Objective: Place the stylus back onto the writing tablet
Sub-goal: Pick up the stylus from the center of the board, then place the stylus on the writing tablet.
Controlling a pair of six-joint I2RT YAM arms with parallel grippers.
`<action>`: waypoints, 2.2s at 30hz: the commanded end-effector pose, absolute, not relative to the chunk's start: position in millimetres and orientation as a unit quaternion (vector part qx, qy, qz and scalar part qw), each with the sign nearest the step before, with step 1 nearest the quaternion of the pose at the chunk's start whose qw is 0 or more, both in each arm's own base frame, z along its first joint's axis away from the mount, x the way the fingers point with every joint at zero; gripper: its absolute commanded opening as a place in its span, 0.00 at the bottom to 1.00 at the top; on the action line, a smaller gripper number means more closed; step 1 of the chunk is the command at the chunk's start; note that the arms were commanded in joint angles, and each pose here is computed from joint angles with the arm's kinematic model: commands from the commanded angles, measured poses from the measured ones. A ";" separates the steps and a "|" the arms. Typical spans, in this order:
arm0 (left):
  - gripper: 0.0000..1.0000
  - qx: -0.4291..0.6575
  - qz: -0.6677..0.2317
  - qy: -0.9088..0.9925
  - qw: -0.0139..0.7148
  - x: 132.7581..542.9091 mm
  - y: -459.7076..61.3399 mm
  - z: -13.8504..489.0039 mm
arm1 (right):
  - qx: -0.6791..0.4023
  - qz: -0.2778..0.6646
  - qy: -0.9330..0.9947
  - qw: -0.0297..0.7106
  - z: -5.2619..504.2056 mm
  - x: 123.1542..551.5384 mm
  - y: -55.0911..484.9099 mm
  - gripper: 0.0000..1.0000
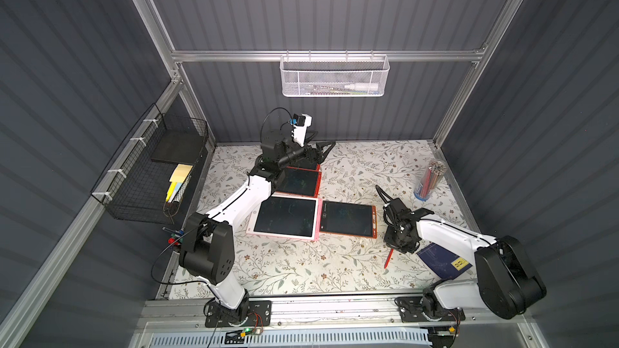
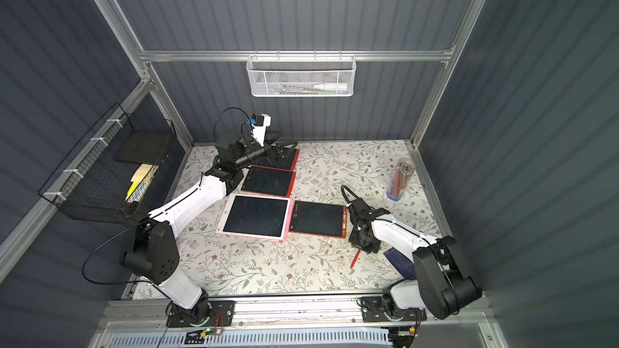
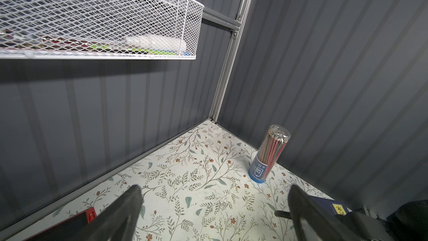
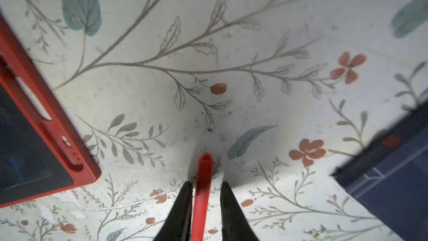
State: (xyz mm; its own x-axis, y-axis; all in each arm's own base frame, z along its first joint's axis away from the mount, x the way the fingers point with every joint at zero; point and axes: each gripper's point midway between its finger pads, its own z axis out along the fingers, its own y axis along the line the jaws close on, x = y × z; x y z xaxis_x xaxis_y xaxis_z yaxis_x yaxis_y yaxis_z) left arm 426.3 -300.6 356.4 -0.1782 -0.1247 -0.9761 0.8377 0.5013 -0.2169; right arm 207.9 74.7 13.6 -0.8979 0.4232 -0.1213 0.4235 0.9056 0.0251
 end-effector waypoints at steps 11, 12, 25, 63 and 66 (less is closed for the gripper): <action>0.99 0.280 -0.422 0.642 0.575 422.4 -304.4 359.6 | 0.212 -0.017 0.974 0.074 6.3 218.4 78.3 0.13; 0.99 0.280 -0.421 0.642 0.576 422.6 -304.3 359.7 | 0.210 -0.014 0.974 0.079 6.3 220.3 79.5 0.12; 0.99 0.277 -0.419 0.646 0.575 425.3 -304.1 356.6 | 0.152 -0.016 0.981 0.118 27.0 246.2 83.7 0.10; 0.99 0.273 -0.410 0.651 0.578 428.0 -302.3 355.8 | 0.012 0.053 0.985 0.162 33.9 352.7 127.0 0.09; 0.99 0.273 -0.410 0.650 0.578 428.0 -302.5 356.1 | 0.012 0.053 0.985 0.164 35.7 351.9 126.4 0.17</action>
State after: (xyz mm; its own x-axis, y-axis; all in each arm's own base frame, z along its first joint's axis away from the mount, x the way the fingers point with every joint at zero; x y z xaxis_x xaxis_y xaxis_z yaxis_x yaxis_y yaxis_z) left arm 427.4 -301.1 353.3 -0.1893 -0.1210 -0.9744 0.8286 0.5128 -0.2246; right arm 344.7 128.4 27.9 -0.9545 0.0503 -0.2941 0.0148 0.9925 0.1217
